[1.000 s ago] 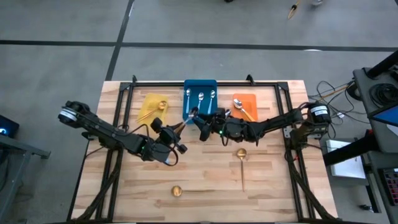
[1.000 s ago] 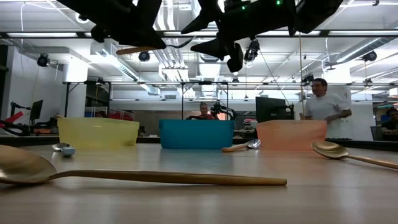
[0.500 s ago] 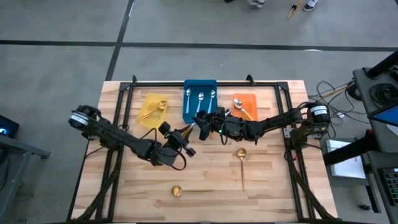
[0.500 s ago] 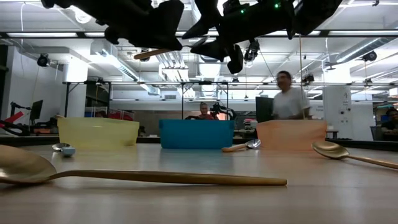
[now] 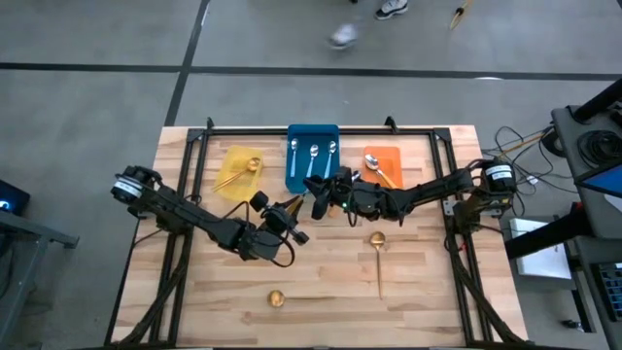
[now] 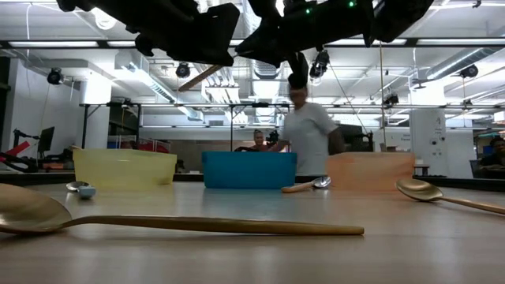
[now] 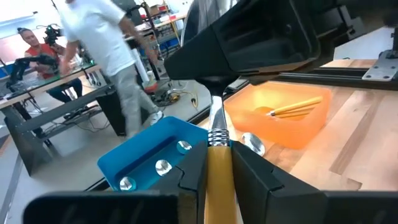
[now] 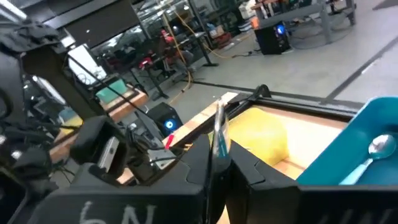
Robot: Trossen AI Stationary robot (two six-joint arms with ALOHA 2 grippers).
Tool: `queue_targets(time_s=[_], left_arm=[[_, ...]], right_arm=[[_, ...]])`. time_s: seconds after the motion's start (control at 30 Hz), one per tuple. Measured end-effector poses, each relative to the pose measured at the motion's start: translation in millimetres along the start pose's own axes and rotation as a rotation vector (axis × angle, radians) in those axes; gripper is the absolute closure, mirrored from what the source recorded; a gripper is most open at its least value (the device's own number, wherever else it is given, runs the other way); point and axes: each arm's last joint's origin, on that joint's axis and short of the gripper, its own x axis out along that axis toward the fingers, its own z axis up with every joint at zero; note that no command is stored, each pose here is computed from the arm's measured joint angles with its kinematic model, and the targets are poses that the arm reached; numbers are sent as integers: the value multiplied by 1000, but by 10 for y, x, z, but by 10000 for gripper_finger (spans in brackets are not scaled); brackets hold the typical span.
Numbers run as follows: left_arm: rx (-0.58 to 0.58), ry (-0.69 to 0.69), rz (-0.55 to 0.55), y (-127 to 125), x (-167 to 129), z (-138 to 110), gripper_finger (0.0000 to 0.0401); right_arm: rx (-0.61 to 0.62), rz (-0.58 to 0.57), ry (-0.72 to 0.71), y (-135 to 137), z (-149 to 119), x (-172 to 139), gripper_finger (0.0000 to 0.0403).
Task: Sort silverware by color (type)
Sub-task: Put the yellow spoon into the orange bin
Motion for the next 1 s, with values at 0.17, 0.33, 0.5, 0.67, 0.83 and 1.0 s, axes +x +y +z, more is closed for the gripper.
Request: queue_targets(time_s=[0.17,0.33,0.5,0.67,0.83,1.0], left_arm=[[-20,-5,3,3,-8,15,335],[-27,-7,-5,-5,-38,19,319],[-35,-10,-43,12,-94,56,308],[-6,6,-389,2,-162,137,307],[11,36,-728,39,-143,103,307],[-62,55,-782,127,-66,-90,302]], right_arm=[[-75,9,33,-11,-32,-3,391],[-179,-1,97,-26,-10,-51,392],[-334,29,249,-48,72,-192,393],[-489,130,430,-51,133,-394,392],[-546,173,476,26,162,-549,392],[-646,282,467,217,87,-682,391]])
